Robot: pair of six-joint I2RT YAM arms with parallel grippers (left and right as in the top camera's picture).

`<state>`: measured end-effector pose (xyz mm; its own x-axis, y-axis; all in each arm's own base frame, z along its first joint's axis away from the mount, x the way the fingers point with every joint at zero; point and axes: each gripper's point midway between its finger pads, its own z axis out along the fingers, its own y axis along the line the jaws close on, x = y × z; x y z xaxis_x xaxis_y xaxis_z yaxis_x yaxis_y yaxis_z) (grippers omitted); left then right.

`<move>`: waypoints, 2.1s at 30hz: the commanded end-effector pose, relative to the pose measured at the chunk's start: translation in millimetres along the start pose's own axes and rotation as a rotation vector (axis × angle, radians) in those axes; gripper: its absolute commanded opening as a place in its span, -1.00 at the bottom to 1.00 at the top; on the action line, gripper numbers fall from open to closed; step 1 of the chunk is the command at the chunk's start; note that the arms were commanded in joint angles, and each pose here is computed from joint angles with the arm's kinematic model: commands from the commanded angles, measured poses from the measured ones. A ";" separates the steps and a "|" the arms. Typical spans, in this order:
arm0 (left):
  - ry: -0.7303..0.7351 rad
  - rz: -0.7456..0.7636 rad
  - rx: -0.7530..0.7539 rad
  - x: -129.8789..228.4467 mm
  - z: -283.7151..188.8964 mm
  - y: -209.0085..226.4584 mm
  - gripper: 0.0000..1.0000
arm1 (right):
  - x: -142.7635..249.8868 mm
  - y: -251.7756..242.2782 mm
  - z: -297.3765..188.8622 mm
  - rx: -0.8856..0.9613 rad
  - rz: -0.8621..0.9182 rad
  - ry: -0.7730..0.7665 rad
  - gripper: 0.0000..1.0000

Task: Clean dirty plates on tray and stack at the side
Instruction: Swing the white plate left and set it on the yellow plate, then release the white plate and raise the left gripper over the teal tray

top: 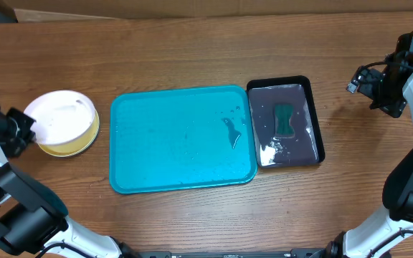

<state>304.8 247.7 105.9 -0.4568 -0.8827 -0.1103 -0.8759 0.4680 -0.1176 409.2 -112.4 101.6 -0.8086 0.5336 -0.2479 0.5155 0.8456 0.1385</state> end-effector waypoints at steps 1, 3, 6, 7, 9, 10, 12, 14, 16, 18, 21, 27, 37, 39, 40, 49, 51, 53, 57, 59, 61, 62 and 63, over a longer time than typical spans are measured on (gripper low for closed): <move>-0.003 -0.029 0.003 6.7 14.0 5.1 -0.92 | -6.9 0.9 -5.6 -0.004 0.004 -0.025 1.00; -0.012 -0.027 0.021 4.9 17.4 2.2 -0.92 | -6.9 0.9 -5.6 -0.004 0.004 -0.025 1.00; -0.002 -0.011 0.100 5.2 14.3 -13.7 -0.53 | -6.9 0.9 -5.6 -0.004 0.004 -0.025 1.00; 0.012 0.000 0.140 7.3 12.7 -20.6 -0.31 | -6.9 0.9 -5.6 -0.004 0.004 -0.025 1.00; 0.042 0.042 0.239 12.6 7.2 -37.8 0.11 | -6.9 0.9 -5.6 -0.004 0.004 -0.025 1.00; 0.059 0.060 0.288 16.2 4.5 -46.6 0.19 | -6.9 0.9 -5.6 -0.004 0.004 -0.025 1.00; 0.102 0.094 0.375 27.1 -0.9 -63.5 0.24 | -6.9 0.9 -5.6 -0.004 0.004 -0.025 1.00; 0.139 0.139 0.443 38.9 -5.8 -79.3 0.25 | -6.9 0.9 -5.6 -0.004 0.004 -0.025 1.00; 0.174 0.212 0.491 55.2 -9.3 -98.7 0.24 | -6.9 0.9 -5.6 -0.004 0.004 -0.025 1.00; 0.190 0.266 0.488 68.4 -8.5 -112.4 0.24 | -6.9 0.9 -5.6 -0.004 0.004 -0.025 1.00; 0.219 0.373 0.459 97.0 -4.8 -136.6 0.25 | -6.9 0.9 -5.6 -0.004 0.004 -0.025 1.00; 0.201 0.621 0.339 154.7 5.5 -179.7 1.00 | -6.9 0.9 -5.6 -0.004 0.004 -0.025 1.00; 0.251 0.919 0.378 259.7 -1.2 -233.6 1.00 | -6.9 0.9 -5.6 -0.004 0.004 -0.025 1.00; 0.258 0.943 0.379 269.5 -2.0 -236.0 1.00 | -6.9 0.9 -5.6 -0.004 0.004 -0.025 1.00; 0.260 0.953 0.380 273.4 -2.4 -236.9 0.99 | -6.9 0.9 -5.6 -0.004 0.004 -0.025 1.00; 0.269 0.985 0.382 286.3 -3.4 -239.6 1.00 | -6.9 0.9 -5.6 -0.004 0.004 -0.025 1.00; 0.269 0.985 0.382 286.3 -3.4 -239.6 1.00 | -6.8 0.9 -5.6 -0.004 0.004 -0.025 1.00; 0.269 0.985 0.382 286.3 -3.4 -239.6 0.99 | -6.7 0.8 -4.6 -0.004 0.004 -0.023 1.00; 0.269 0.985 0.382 286.3 -3.4 -239.6 1.00 | -2.6 3.7 4.9 0.000 -0.004 0.001 1.00; 0.269 0.985 0.382 286.3 -3.4 -239.6 0.99 | -2.6 11.5 -2.6 -0.009 -0.021 -0.016 1.00; 0.269 0.985 0.382 286.3 -3.4 -239.6 1.00 | -2.3 24.0 -15.1 -0.026 -0.048 -0.044 1.00; 0.269 0.985 0.382 286.3 -3.4 -239.6 1.00 | -1.2 35.5 -26.7 -0.042 -0.073 -0.069 1.00; 0.269 0.985 0.382 286.3 -3.4 -239.6 1.00 | 0.5 46.9 -38.0 -0.059 -0.099 -0.093 1.00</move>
<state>378.8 -116.3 93.3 -0.9933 -0.0983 -0.0608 -0.0660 0.9140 -0.4002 412.5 -98.9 101.7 -0.8261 0.5058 -0.2484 0.4874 0.8626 0.1356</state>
